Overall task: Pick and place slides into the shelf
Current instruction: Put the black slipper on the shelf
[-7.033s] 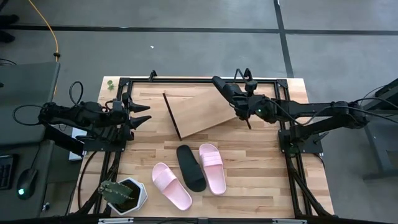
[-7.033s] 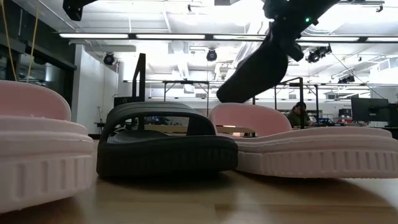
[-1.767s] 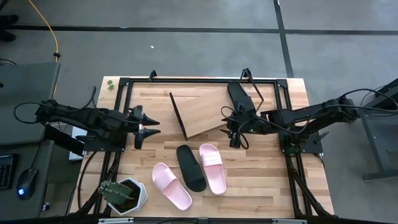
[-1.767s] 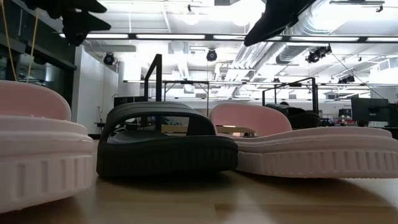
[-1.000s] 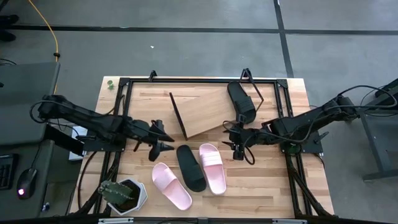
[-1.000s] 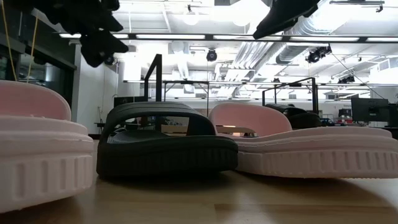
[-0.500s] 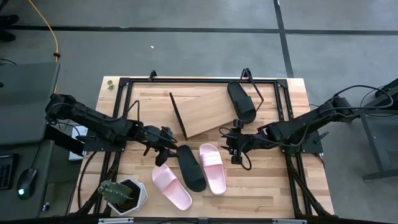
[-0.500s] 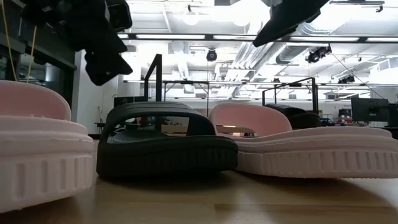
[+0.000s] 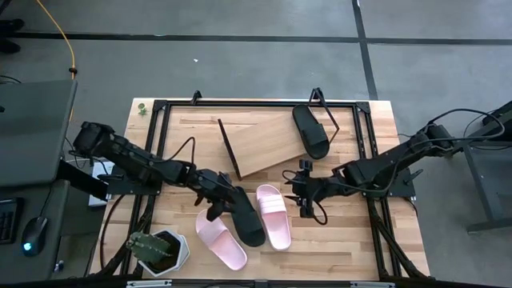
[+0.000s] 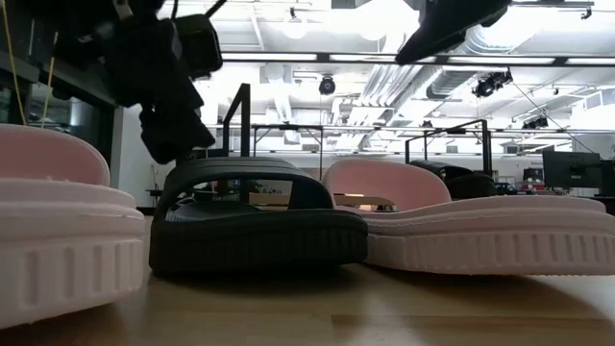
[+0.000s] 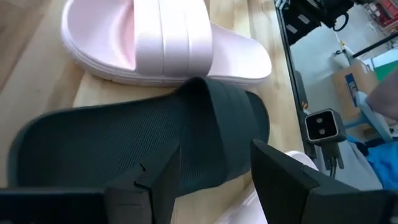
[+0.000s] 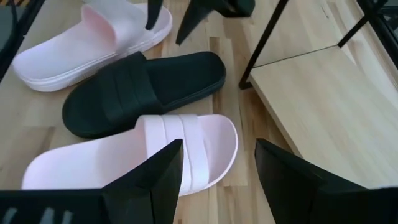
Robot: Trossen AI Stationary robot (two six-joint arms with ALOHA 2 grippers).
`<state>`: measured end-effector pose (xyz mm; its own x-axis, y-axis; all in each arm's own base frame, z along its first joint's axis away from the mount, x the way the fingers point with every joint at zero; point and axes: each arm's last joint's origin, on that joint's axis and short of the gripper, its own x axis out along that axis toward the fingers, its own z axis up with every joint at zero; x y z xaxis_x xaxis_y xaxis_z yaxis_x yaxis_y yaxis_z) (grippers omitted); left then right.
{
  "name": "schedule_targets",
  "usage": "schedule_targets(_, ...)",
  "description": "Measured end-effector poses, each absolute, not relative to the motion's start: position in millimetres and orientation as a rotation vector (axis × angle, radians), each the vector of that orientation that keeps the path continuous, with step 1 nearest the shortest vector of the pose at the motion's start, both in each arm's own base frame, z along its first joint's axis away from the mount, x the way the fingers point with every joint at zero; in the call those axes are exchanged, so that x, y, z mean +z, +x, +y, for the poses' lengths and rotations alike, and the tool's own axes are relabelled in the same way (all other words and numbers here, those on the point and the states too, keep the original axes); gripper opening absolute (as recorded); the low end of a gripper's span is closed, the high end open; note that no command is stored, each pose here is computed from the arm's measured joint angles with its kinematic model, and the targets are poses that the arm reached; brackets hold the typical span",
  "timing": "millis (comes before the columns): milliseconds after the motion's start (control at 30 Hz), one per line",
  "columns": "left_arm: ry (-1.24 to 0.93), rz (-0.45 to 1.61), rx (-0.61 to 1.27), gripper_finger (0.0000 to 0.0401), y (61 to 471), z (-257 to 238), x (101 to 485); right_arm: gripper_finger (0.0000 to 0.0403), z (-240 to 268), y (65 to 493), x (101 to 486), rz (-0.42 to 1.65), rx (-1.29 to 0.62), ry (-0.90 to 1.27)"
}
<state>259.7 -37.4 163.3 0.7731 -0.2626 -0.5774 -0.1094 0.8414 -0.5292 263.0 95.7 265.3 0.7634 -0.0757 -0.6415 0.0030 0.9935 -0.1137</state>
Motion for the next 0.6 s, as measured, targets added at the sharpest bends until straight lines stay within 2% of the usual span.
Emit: schedule_targets(600, -0.643, 0.713, -0.143, 0.0177, 275.7, -41.5, 138.9, 0.019, 96.4, 263.1, 265.7, 0.696, -0.041, -0.109)
